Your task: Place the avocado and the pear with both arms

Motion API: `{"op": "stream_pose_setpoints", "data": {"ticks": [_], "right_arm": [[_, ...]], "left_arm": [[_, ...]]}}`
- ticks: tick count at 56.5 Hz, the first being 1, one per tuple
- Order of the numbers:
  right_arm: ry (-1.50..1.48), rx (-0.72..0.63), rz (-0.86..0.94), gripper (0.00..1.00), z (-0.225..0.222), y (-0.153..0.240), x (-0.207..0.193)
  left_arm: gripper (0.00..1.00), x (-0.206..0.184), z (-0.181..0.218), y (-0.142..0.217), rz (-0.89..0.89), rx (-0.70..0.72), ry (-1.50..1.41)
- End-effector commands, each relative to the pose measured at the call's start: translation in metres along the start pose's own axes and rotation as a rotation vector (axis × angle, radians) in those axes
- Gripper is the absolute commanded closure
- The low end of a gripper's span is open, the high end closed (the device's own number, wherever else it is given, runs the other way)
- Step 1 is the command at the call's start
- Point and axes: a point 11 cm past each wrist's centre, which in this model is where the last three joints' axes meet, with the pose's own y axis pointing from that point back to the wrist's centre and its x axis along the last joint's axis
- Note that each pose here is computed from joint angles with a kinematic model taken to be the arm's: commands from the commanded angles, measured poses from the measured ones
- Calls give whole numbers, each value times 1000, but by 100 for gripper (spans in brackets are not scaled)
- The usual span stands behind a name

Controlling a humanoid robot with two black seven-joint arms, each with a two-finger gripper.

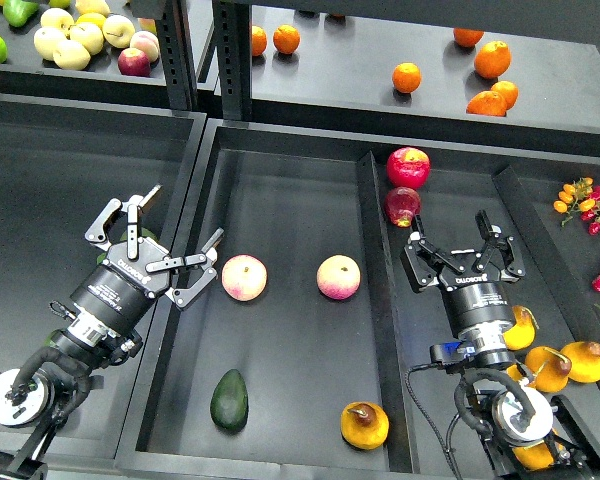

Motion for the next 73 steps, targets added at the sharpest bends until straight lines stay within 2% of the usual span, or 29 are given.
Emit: {"op": "stream_pose_setpoints", "data": {"ticks": [1,55,73], "right_arm": [[1,26,-6,0,-9,-1,-2],[1,28,-8,0,-9,-1,-3],[1,28,-6,0,-9,-1,-2]], "left_arm": [[1,0,1,0,2,-7,0],[1,2,-7,7,10,-4,14],[1,0,-19,3,10,85,-23]]}}
